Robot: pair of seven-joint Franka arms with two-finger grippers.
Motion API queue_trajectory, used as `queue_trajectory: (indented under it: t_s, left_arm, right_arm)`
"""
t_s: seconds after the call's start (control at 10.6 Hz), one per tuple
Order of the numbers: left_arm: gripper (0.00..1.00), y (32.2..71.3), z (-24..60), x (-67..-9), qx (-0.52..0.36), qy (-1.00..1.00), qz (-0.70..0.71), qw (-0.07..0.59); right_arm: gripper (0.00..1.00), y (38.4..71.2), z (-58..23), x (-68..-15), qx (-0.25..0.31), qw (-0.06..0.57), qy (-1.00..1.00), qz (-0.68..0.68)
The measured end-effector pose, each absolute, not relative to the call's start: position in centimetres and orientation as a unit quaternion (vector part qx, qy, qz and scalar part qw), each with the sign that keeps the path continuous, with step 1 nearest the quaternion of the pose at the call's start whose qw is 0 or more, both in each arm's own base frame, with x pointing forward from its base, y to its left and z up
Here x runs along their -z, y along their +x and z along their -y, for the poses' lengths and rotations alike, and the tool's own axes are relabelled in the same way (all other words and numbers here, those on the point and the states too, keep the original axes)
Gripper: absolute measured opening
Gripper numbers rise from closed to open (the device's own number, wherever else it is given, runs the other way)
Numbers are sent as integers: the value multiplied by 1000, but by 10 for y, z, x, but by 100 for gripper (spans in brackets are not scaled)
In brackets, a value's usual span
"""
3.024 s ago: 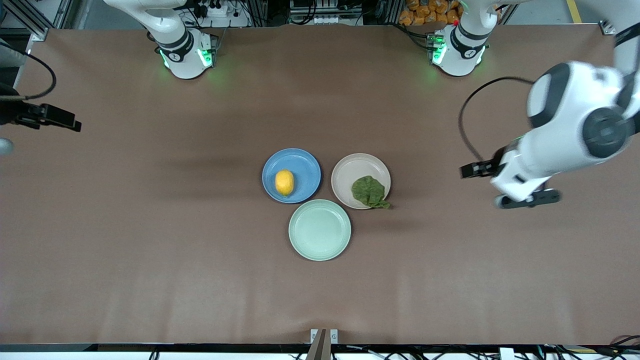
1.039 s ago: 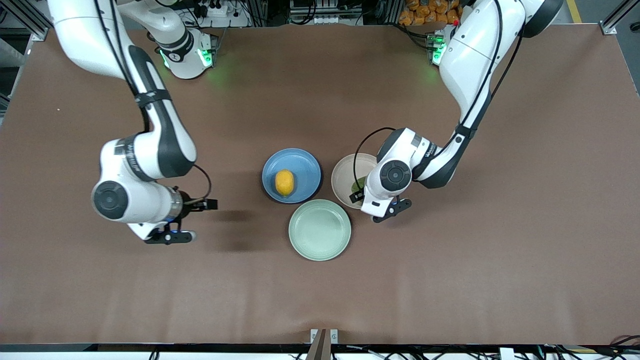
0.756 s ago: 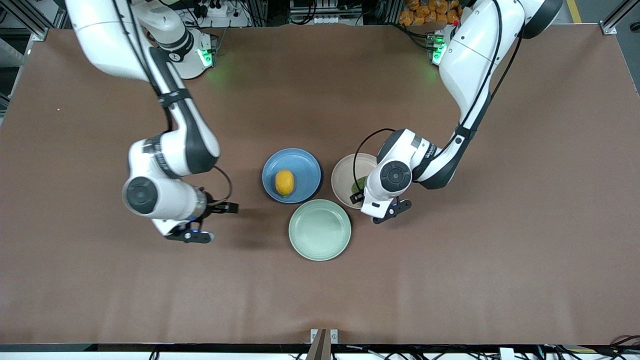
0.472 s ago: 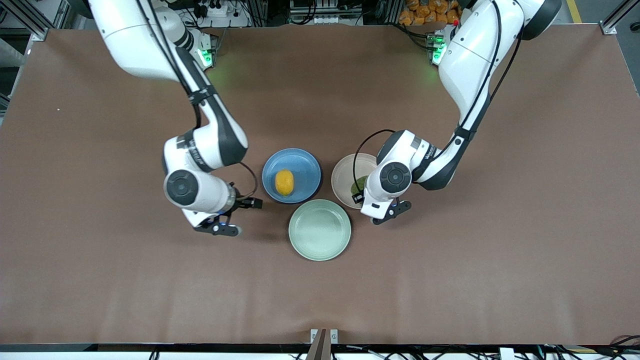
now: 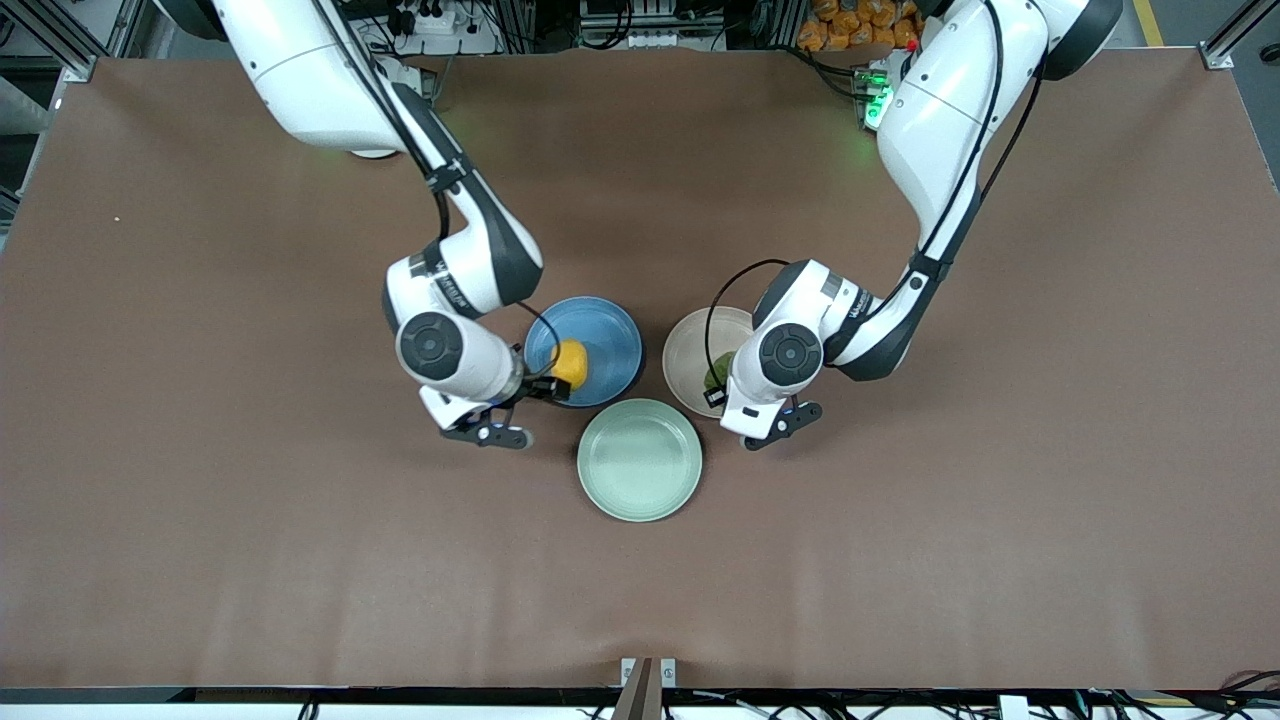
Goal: Pick lemon and lettuce from blue and beige plates
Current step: 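Close the left gripper on the lettuce while the right gripper grasps the lemon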
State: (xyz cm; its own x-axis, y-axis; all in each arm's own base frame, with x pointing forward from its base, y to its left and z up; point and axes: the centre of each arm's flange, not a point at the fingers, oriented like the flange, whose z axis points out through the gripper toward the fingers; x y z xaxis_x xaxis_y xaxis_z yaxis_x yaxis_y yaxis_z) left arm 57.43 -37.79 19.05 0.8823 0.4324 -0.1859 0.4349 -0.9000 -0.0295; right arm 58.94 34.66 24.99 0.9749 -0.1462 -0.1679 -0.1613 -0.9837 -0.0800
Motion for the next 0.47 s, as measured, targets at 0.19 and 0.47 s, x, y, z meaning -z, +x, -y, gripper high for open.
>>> queue_trajectory:
  t_s: [0.19, 0.47]
  left_arm:
    - [7, 574, 379, -191, 94, 970, -224, 7]
    - [2, 574, 384, -195, 91, 966, -243, 7]
  right_arm:
    - [100, 576, -361, -244, -83, 34, -994, -68]
    - [100, 556, -375, -222, -83, 17, -995, -61]
